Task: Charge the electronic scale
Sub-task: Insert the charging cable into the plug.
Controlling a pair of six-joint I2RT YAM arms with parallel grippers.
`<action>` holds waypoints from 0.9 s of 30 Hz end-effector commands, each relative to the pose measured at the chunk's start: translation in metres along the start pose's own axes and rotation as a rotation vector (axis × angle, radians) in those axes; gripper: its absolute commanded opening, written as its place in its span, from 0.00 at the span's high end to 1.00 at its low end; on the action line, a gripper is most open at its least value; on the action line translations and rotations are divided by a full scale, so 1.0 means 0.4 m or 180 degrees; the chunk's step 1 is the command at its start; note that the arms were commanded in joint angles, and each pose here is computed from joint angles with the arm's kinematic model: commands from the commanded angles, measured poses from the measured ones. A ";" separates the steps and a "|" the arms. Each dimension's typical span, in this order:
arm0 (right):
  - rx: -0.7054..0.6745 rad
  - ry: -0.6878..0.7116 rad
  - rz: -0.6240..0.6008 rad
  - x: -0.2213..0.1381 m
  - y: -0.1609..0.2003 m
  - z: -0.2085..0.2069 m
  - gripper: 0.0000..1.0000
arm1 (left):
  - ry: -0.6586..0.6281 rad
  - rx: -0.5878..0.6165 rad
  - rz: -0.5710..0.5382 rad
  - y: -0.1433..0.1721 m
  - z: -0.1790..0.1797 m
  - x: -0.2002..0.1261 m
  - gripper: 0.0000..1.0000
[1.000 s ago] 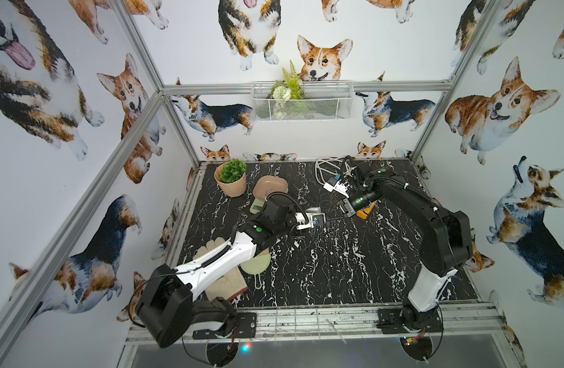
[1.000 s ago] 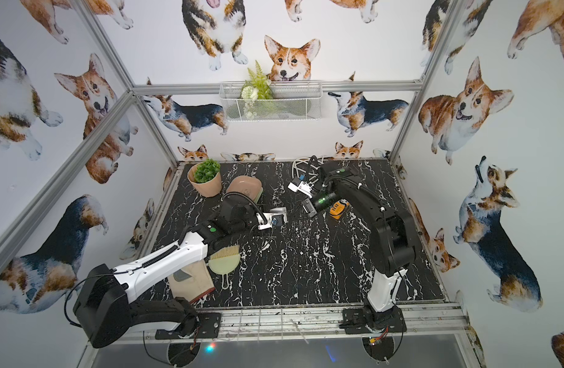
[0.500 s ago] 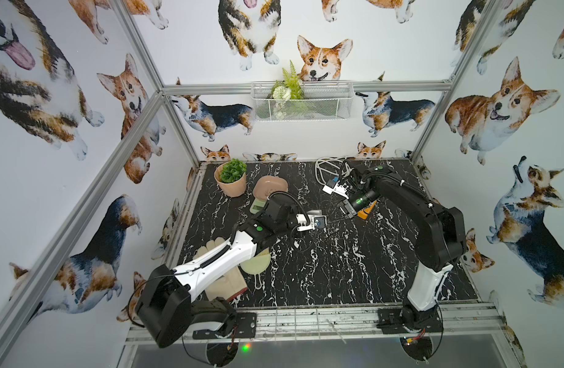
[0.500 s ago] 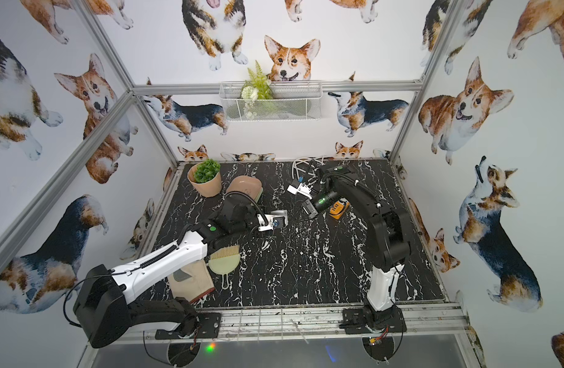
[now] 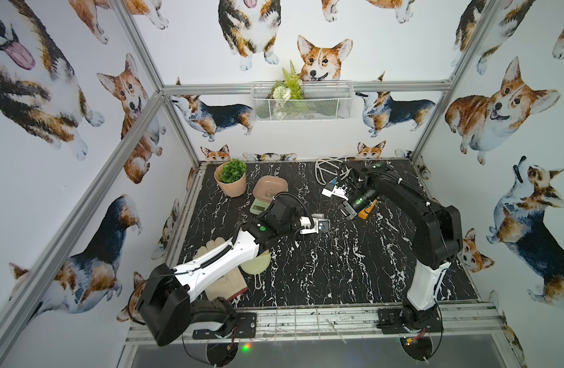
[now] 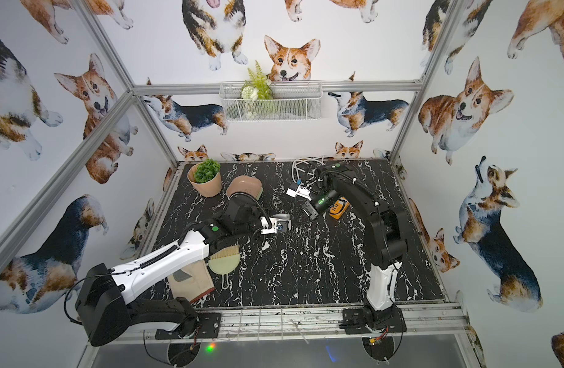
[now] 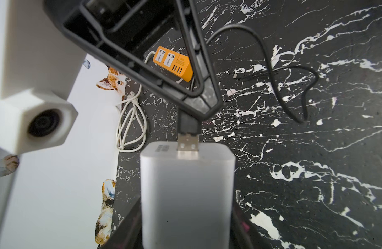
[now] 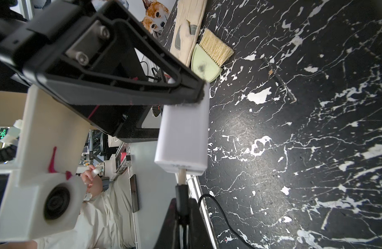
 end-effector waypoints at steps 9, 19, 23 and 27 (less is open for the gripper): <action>-0.0281 0.0214 -0.0040 -0.006 -0.014 0.014 1.00 | 0.0270 -0.0031 -0.0211 -0.041 0.002 -0.007 0.98; -0.0179 0.0259 -0.0065 0.000 -0.023 -0.008 1.00 | 0.0235 0.0001 -0.0181 -0.061 -0.002 0.019 1.00; -0.0150 0.0295 -0.0036 0.009 -0.023 -0.015 1.00 | 0.0193 0.0012 -0.0217 -0.073 -0.001 0.025 1.00; -0.0153 0.0320 -0.0049 0.008 -0.026 -0.016 1.00 | 0.0201 0.0035 -0.0275 -0.083 -0.003 0.023 1.00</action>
Point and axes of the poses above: each gripper's point midway between its finger pads, its own x axis out along the fingers, its own z axis along the line the jaws close on, y = z × x, the point moved 9 cm from there along -x, back along the fingers, and after that the axes turned 13 degrees about -x, right-handed, at the moved point
